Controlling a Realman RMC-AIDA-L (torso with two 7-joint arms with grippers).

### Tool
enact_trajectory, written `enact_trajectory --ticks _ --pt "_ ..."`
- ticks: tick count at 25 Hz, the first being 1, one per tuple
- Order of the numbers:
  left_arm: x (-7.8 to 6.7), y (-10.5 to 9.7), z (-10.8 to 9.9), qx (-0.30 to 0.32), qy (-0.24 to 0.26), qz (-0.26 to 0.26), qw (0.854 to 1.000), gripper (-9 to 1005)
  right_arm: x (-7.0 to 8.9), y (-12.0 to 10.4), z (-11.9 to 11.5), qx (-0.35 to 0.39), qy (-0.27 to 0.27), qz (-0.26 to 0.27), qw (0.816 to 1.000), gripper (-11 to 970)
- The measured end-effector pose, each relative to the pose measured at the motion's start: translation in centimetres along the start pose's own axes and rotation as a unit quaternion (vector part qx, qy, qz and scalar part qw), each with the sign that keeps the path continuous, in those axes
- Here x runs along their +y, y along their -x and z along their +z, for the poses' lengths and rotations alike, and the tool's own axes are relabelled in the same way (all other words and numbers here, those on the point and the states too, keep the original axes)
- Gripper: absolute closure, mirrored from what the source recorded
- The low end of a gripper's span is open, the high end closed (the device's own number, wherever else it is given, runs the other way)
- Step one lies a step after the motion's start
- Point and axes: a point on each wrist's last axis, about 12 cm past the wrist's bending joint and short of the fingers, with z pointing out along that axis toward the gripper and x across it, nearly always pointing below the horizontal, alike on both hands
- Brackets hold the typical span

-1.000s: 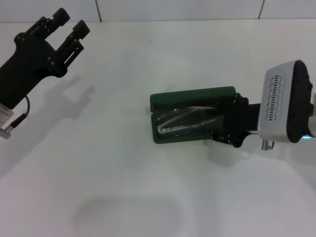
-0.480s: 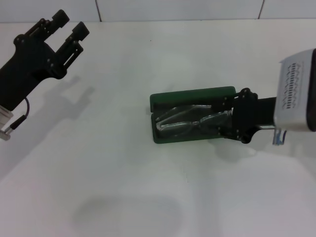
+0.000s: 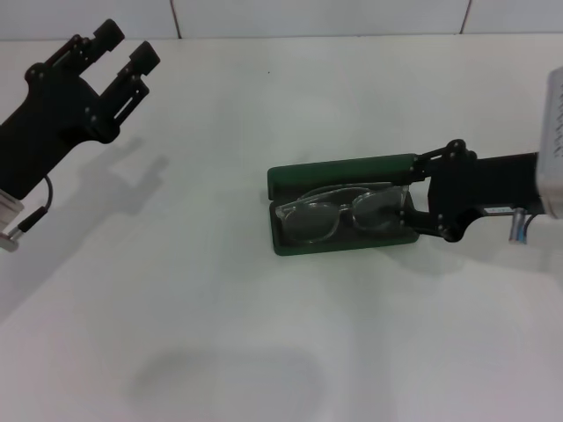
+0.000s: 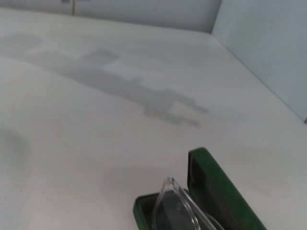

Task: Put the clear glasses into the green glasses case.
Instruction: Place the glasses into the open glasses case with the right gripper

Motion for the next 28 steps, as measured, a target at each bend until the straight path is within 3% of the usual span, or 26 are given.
enact_trajectory --ticks 10,14,21,28 --pt "-0.1 -0.2 -0.3 0.005 0.001 -0.001 1.0 385 -0.4 0.1 -1.2 -0.04 -0.001 0.013 0.999 539" --pt "-0.1 -0.2 -0.3 0.005 0.0 -0.001 1.0 384 -0.2 -0.1 -1.7 -0.083 0.029 0.013 0.996 539" --pt "-0.3 -0.3 -0.3 0.006 -0.002 -0.002 1.0 382 0.1 -1.3 -0.1 -0.089 0.1 0.045 0.99 539" --pt "-0.5 -0.5 0.1 0.011 -0.012 -0.001 1.0 380 -1.0 -0.8 0.3 -0.067 0.078 0.025 0.994 546"
